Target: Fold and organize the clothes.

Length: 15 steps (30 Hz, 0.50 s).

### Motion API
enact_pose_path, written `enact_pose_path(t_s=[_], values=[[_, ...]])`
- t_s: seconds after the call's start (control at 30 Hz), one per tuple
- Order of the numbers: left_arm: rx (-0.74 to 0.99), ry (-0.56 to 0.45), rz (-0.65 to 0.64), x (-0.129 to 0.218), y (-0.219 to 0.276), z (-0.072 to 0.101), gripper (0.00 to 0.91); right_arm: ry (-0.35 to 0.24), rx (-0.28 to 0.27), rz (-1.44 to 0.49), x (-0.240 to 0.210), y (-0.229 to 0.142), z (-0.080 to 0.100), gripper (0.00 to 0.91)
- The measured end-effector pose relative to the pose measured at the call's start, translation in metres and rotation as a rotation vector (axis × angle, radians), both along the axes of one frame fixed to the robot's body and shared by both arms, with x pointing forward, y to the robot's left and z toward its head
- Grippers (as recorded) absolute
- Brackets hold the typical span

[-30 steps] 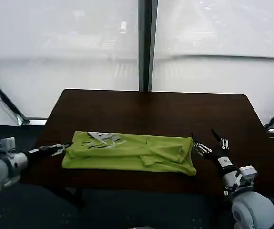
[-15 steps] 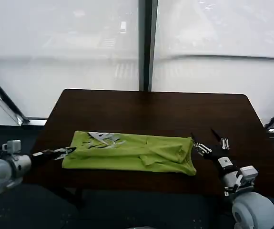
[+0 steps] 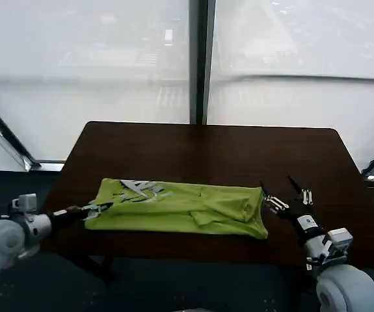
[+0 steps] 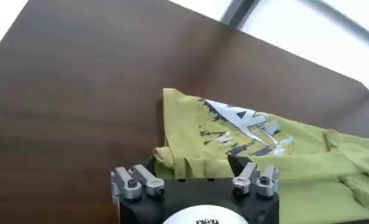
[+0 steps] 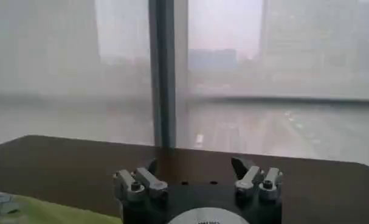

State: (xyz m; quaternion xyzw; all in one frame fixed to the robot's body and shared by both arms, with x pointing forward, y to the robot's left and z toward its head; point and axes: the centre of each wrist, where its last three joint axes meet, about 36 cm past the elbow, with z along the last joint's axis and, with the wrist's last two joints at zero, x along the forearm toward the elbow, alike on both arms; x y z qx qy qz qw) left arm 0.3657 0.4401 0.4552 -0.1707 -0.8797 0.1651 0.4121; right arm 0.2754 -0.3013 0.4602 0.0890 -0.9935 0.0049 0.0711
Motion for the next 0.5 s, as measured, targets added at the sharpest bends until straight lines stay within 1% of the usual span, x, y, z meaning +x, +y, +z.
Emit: enact_pose_path(t_s=[0.4,0.47,0.5], values=[[-0.025,0.007,0.003,-0.0045,-0.0081,-0.0084,0.878,-0.009,0.005,0.0,-0.0067,0.0068,0.0039,0.878],[-0.025,0.008,0.006,-0.0052,-0.0092,-0.009,0.829,-0.011,0.007,-0.001,-0.0068,0.0075,0.0042,0.878],[-0.024,0.008,0.008,-0.0053,-0.0092,-0.0092,0.79,-0.012,0.008,-0.001,-0.0069,0.008,0.0045,0.878]])
